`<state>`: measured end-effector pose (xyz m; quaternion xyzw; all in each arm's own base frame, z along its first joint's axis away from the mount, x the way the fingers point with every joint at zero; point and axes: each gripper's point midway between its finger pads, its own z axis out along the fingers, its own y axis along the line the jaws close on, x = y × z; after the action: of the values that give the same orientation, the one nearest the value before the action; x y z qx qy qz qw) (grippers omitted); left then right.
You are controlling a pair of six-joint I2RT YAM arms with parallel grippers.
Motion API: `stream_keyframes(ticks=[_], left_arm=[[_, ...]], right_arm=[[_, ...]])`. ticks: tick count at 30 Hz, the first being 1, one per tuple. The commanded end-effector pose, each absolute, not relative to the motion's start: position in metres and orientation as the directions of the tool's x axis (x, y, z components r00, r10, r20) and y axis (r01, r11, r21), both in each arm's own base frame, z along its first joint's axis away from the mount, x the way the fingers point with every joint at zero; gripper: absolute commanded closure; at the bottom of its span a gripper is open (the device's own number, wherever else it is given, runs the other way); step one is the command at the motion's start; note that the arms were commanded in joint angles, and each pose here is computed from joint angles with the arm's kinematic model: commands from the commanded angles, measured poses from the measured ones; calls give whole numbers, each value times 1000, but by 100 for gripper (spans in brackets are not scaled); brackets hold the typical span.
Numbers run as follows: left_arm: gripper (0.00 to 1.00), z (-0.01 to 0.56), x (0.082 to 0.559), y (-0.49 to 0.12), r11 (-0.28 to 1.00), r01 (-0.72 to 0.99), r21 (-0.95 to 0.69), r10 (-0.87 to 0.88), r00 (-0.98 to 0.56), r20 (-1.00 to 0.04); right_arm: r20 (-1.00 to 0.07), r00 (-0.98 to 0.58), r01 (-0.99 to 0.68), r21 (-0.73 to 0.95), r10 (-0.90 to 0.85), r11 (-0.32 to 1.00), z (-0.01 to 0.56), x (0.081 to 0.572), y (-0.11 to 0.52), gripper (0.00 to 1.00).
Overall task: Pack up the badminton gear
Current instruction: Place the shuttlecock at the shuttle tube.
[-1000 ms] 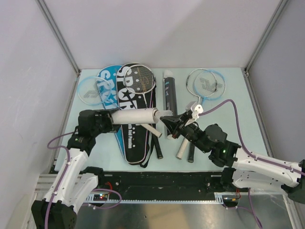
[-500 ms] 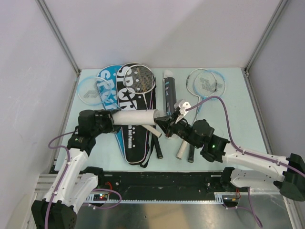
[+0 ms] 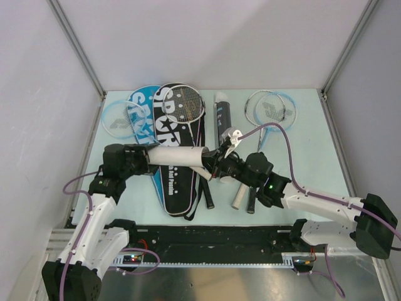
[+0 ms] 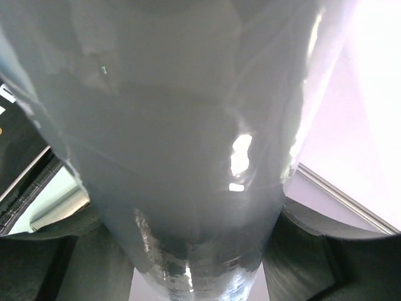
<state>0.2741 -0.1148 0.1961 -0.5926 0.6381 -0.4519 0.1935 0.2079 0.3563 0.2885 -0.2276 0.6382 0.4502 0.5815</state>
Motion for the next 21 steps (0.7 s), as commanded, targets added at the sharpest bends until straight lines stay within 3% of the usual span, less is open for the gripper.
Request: stream_keyframes(ticks=[1,13,21], left_arm=[[64,238,278,-123,-117,-490,-864,-910,-296,291],[64,244,277,-120,-121,-467,-876,-914,-291,281],[65,234,283,-109,-91,-456,-885,-945,-241,221]], right_arm=[[-930,-251,-836,349,269,423,296,202,365,100],[-892,-365,-805,447,269,391,284,208,363,93],[-848,-436,-772,524,301,358,298,209,341,59]])
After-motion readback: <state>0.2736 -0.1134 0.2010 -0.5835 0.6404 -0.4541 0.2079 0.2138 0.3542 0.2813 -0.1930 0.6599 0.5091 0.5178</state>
